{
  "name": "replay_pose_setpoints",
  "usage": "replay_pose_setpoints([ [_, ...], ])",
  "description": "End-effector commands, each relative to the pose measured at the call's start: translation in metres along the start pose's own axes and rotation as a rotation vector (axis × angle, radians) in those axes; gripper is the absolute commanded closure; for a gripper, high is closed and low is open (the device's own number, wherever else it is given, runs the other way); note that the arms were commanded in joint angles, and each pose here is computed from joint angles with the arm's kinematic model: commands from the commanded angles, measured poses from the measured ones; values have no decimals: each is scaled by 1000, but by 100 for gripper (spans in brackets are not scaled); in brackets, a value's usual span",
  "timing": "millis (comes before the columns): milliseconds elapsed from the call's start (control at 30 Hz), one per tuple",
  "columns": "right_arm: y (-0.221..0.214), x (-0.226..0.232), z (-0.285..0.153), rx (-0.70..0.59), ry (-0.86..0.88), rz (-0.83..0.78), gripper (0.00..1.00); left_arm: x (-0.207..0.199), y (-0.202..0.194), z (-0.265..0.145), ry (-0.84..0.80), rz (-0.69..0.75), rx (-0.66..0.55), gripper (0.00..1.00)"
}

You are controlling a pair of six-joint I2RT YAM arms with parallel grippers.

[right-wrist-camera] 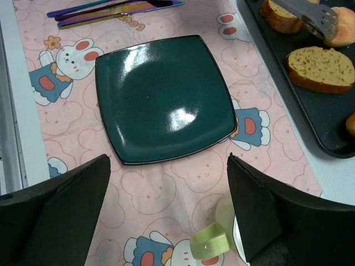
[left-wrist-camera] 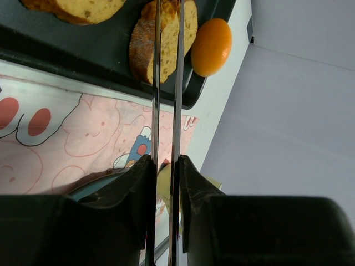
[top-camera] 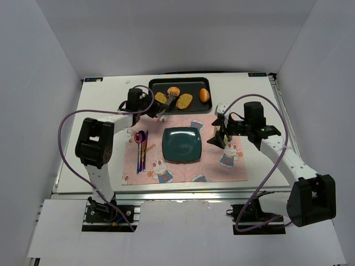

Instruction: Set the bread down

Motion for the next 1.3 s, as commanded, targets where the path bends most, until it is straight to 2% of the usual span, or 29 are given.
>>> replay_pose_setpoints([
  [0,9,1,-4,-36,-1,-29,10,-61,8,-27,-177,103,-42,100],
  [167,10,1,-5,-39,-1,-37,11,-84,3,-50,-270,151,-55,100],
  [300,12,1,-5,-43,2,-41,11,-88,-4,-63,-297,174,-39,100],
  [500,17,1,-8,-44,-7,-71,11,-94,-30,-101,-330,246,44,100],
  [600,19,3,-11,-52,-12,-99,11,-65,-50,-122,-241,282,93,100],
  [767,21,7,-14,-76,-15,-139,10,-11,-96,-180,-128,326,174,100],
  [900,22,8,-14,-76,-5,-127,11,37,-131,-214,-21,290,284,100],
  [1033,22,6,-12,-72,4,-104,11,62,-148,-227,1,257,330,100],
  [1267,26,4,-13,-73,4,-102,11,88,-154,-214,91,287,400,100],
])
Point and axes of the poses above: each gripper's point midway between its finger pads, its own z axis out along the fingers, its own x axis along the line the jaws close on, y = z × x, the point moved 4 cm from there along -z, back along the fingers, and after that the axes turned 1 degree about -z, right-handed, at the moved point
